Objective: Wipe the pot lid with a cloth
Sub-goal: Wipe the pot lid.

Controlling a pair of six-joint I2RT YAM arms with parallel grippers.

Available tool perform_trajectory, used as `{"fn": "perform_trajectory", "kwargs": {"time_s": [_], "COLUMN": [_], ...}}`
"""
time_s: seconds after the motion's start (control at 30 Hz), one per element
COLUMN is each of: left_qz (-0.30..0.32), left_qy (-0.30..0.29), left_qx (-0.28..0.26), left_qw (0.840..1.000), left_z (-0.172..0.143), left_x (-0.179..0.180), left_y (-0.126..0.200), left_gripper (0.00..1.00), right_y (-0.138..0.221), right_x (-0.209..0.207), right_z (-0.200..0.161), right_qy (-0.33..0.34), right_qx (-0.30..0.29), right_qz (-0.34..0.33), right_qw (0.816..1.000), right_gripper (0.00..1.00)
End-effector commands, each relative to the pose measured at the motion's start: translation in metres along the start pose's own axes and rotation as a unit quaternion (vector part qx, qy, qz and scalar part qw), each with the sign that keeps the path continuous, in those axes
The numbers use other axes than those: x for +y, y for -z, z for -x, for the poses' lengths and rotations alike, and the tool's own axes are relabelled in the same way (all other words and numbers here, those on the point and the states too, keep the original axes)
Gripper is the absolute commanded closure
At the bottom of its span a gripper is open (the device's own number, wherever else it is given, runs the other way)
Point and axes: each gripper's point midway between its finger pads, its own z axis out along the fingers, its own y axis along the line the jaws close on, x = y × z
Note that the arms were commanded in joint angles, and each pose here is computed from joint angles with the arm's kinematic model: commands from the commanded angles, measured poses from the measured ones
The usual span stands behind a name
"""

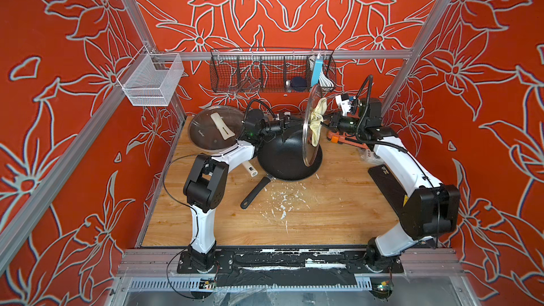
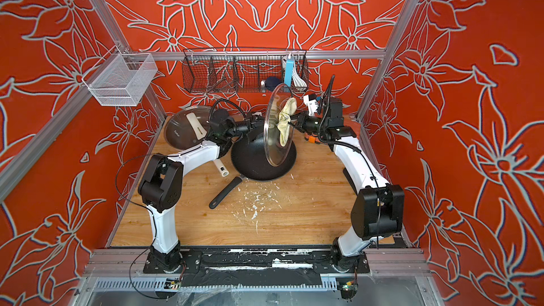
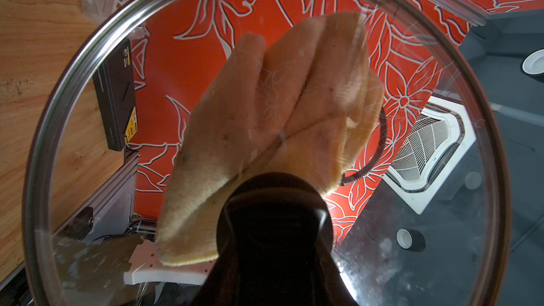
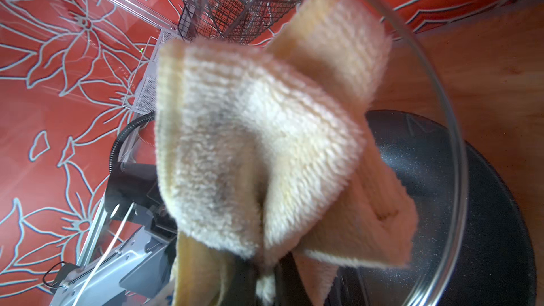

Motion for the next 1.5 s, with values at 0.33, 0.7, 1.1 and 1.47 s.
{"fn": "perform_trajectory", "kwargs": {"time_s": [0.33,0.7,1.1,1.47], "left_qz": [-0.068,-0.068,-0.066,-0.067], "left_qy": [-0.122,-0.12,-0.125,-0.112], "left_qx": [0.04,0.034,0.035,0.03], "left_qw": [0.989,0.99,0.989,0.991], "left_z": [-0.051,-0.049,-0.052,-0.041], "left_x": [-0.077,-0.074,-0.076,-0.067], "left_y": [0.0,0.0,0.0,-0.003], "left_gripper": [1.0,1.0,1.0,1.0], "right_y": [0.004,0.025,0.008,0.021], "right_x": [-0.05,0.035,-0.054,0.033], "right_z": [-0.048,-0.068,-0.128,-0.114], "right_qy": [-0.053,-0.003,-0.038,0.015], "right_qx": [0.029,0.036,0.093,0.082], "right_qz": [-0.045,0.038,-0.049,0.041], "right_qw": [0.997,0.999,0.994,0.996], "right_gripper": [1.0,1.0,1.0,1.0]}}
